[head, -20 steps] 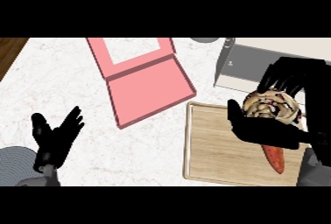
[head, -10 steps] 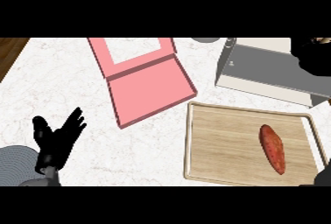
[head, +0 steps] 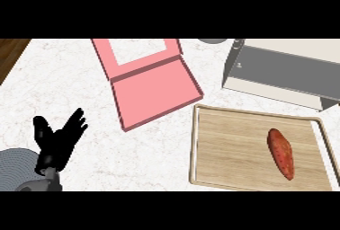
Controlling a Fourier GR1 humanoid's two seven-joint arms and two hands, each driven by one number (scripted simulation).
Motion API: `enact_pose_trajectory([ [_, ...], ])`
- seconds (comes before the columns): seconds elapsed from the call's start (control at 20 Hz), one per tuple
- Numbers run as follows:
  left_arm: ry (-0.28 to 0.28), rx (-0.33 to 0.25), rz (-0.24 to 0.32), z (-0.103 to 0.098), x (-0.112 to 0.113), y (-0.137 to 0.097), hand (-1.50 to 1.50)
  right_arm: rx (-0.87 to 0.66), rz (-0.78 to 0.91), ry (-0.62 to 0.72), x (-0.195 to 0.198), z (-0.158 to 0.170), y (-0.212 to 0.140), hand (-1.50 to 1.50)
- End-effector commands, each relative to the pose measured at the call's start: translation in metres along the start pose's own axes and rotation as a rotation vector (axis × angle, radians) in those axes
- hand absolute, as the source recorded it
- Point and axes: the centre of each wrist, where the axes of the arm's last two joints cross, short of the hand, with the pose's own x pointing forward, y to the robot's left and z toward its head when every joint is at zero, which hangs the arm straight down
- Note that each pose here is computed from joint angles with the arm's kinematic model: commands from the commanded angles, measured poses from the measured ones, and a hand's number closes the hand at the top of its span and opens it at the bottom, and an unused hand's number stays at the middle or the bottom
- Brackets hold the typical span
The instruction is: Pick the cupcake from the tray and place it in the tiered shelf
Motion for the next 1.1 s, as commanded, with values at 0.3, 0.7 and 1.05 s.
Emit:
enact_pose_trajectory([
  [0.3,-0.008,0.007,0.004,0.0,0.009,0.004,0.0,0.069,0.063,-0.001,-0.037,-0.064,-0.006,1.5],
  [0.7,0.0,0.004,0.013,-0.002,-0.009,0.005,0.0,0.059,0.103,0.014,-0.058,-0.09,0.038,1.5],
  [1.05,0.01,-0.001,0.01,-0.006,0.005,-0.011,0.0,0.025,0.108,-0.038,-0.075,-0.1,0.04,1.5],
])
